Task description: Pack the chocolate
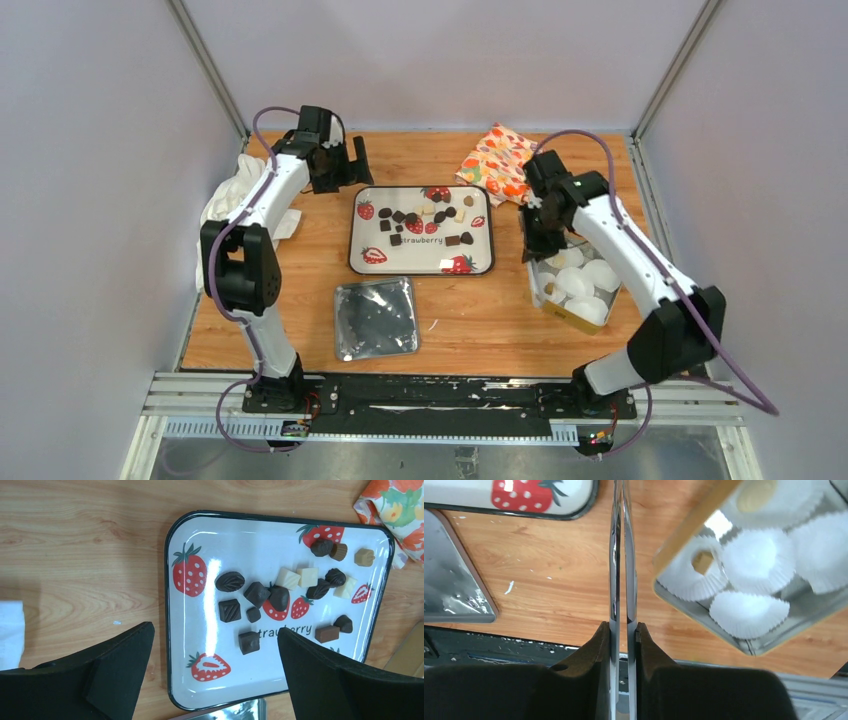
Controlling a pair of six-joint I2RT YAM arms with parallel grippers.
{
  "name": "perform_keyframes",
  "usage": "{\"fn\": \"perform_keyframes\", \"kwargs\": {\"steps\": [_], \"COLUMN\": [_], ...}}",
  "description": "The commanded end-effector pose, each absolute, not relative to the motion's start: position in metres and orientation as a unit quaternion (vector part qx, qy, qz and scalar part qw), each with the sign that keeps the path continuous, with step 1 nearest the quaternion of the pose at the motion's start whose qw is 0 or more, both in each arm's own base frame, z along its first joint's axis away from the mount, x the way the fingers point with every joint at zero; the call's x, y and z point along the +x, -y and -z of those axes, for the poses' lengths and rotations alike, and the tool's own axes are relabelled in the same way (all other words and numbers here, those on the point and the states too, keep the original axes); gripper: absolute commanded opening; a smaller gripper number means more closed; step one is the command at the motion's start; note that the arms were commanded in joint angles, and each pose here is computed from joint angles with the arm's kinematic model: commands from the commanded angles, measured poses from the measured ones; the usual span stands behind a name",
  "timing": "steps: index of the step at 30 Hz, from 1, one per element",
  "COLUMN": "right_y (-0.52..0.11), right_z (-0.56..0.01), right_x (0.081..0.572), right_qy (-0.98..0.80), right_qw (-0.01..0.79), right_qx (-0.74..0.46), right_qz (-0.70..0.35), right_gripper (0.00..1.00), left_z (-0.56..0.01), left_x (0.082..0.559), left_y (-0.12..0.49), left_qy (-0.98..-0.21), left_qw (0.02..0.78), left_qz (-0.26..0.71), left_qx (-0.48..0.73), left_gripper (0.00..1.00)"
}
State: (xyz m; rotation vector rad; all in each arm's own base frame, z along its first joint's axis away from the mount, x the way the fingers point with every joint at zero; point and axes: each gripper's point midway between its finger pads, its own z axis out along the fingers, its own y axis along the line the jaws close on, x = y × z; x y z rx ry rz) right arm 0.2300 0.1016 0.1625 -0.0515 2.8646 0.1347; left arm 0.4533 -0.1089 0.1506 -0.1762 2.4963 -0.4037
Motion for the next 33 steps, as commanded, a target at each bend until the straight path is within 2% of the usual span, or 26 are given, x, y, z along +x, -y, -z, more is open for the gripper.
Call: {"fn": "perform_keyframes", "kwargs": {"steps": [1,7,11,20,24,33], "right_y": [-0.152,-0.187,-0.188,-0.189,-0.189,-0.18], "right_z": [-0.161,-0.131,-0.116,-0.089,-0.086,-0.079], "right_x": [0.247,0.242,0.244,0.257,0.261,0.27], "right_qy": [-0.984,-0.977,-0.974,-0.97,-0.969,-0.97], "right_qw": [0.115,0.065,0.049,0.03,0.029,0.032], "right_qx": [-0.111,-0.19,-0.211,-0.239,-0.245,-0.242], "right_qz": [-0.078,-0.077,-0.063,-0.04,-0.034,0.003], "right_gripper": [0.08,0.18,0.26,0.36,0.39,0.4], "left_z": [-0.174,-0.174,-0.175,-0.174,-0.174,-0.174], "left_x": [0.447,0.439,0.437,0.441,0.442,0.443], "left_y": [0.107,0.097,0.094,0.098,0.097,0.096], "left_qy": [-0.932,-0.934,-0.933,-0.933,-0.933,-0.934], "left_qw": [0.323,0.323,0.324,0.321,0.323,0.323], "left_qz": [0.152,0.141,0.138,0.146,0.144,0.139], "left_qx": [-0.061,-0.065,-0.068,-0.068,-0.068,-0.068], "left_gripper": [1.0,1.0,1.0,1.0,1.0,1.0]}}
